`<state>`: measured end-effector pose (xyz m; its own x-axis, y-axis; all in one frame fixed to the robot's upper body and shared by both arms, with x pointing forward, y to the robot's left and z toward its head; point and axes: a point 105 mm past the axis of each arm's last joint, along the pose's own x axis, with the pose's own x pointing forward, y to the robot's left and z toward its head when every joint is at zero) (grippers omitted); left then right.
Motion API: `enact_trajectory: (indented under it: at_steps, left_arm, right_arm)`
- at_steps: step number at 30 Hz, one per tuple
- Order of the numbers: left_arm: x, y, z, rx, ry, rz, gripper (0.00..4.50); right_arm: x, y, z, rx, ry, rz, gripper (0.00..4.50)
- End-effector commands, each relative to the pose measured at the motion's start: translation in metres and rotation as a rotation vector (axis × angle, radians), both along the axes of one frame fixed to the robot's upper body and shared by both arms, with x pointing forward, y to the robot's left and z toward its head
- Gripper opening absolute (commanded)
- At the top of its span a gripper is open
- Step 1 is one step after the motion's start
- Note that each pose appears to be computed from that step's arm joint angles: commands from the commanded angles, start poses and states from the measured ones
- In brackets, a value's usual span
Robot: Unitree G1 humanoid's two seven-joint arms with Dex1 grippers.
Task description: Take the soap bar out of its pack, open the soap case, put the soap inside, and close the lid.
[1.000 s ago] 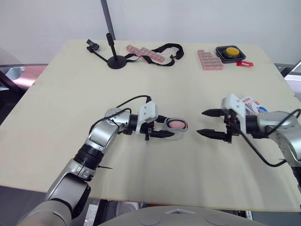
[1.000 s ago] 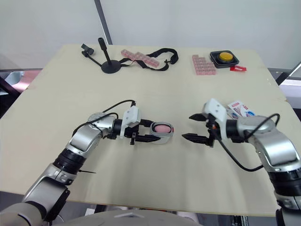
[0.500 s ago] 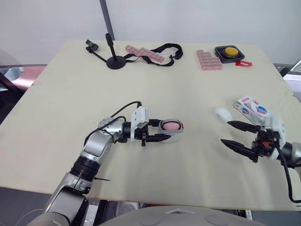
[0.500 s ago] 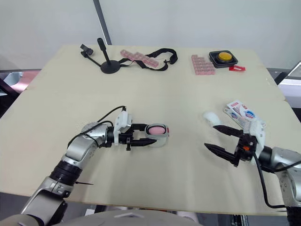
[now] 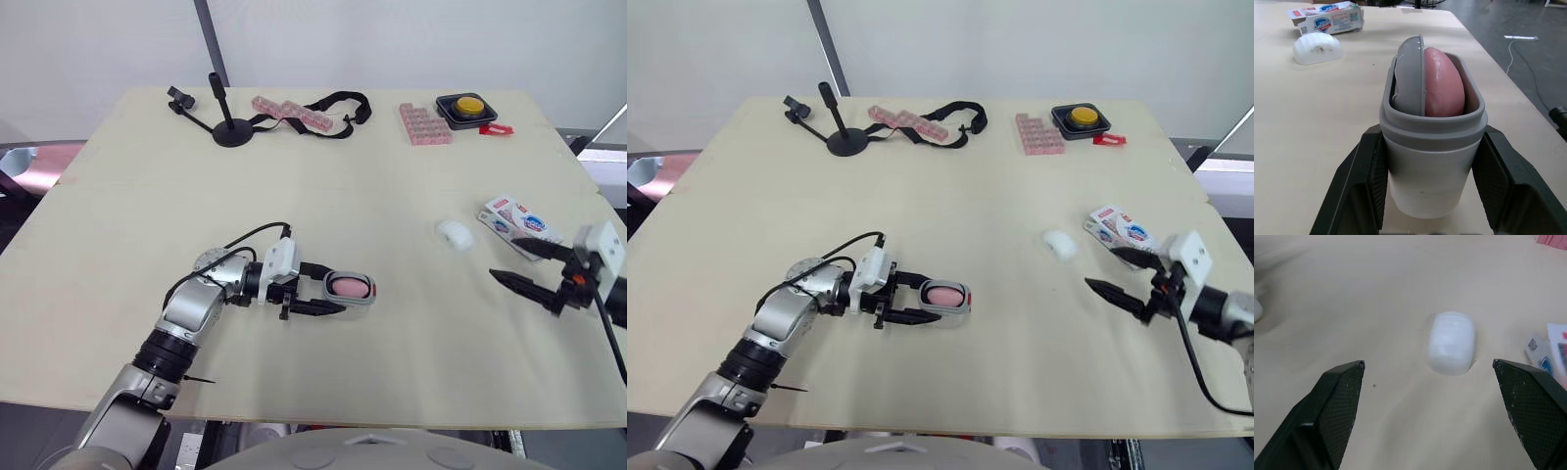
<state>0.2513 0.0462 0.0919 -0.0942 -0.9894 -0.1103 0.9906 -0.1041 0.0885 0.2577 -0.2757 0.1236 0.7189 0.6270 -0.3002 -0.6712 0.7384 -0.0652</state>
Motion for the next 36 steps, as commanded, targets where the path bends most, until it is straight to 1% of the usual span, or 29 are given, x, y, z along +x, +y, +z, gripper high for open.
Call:
enact_trajectory:
  at_steps: [1, 4, 5, 7, 10, 14, 17, 23, 36]
  left_arm:
    - [-0.001, 0.001, 0.011, -0.024, -0.03, -0.025, 1.92]
    - [0.001, 0.001, 0.011, -0.021, -0.031, -0.022, 1.92]
    - [0.0, 0.0, 0.013, -0.029, -0.033, -0.027, 1.92]
    - [-0.001, -0.001, 0.015, -0.045, -0.034, -0.035, 1.92]
    - [-0.004, -0.003, 0.017, -0.056, -0.032, -0.048, 1.92]
    - [-0.007, -0.004, 0.018, -0.054, -0.033, -0.058, 1.92]
    - [-0.008, -0.005, 0.018, -0.053, -0.033, -0.062, 1.92]
    - [-0.008, -0.008, 0.021, -0.059, -0.04, -0.066, 1.92]
    - [-0.01, -0.011, 0.022, -0.066, -0.041, -0.071, 1.92]
  right_arm:
    - [0.013, 0.014, 0.018, -0.107, 0.015, 0.014, 4.47]
    - [0.025, 0.033, 0.028, -0.161, 0.029, 0.034, 4.47]
    - [0.034, 0.041, 0.028, -0.17, 0.037, 0.003, 4.47]
    - [0.044, 0.051, 0.028, -0.182, 0.052, -0.039, 4.47]
    - [0.05, 0.064, 0.017, -0.187, 0.083, -0.061, 4.47]
    - [0.058, 0.063, 0.004, -0.199, 0.122, -0.132, 4.47]
    - [0.063, 0.064, 0.004, -0.163, 0.128, -0.168, 4.47]
    - [0.068, 0.065, 0.003, -0.138, 0.138, -0.201, 4.47]
    - [0.066, 0.057, -0.018, -0.081, 0.211, -0.268, 4.47]
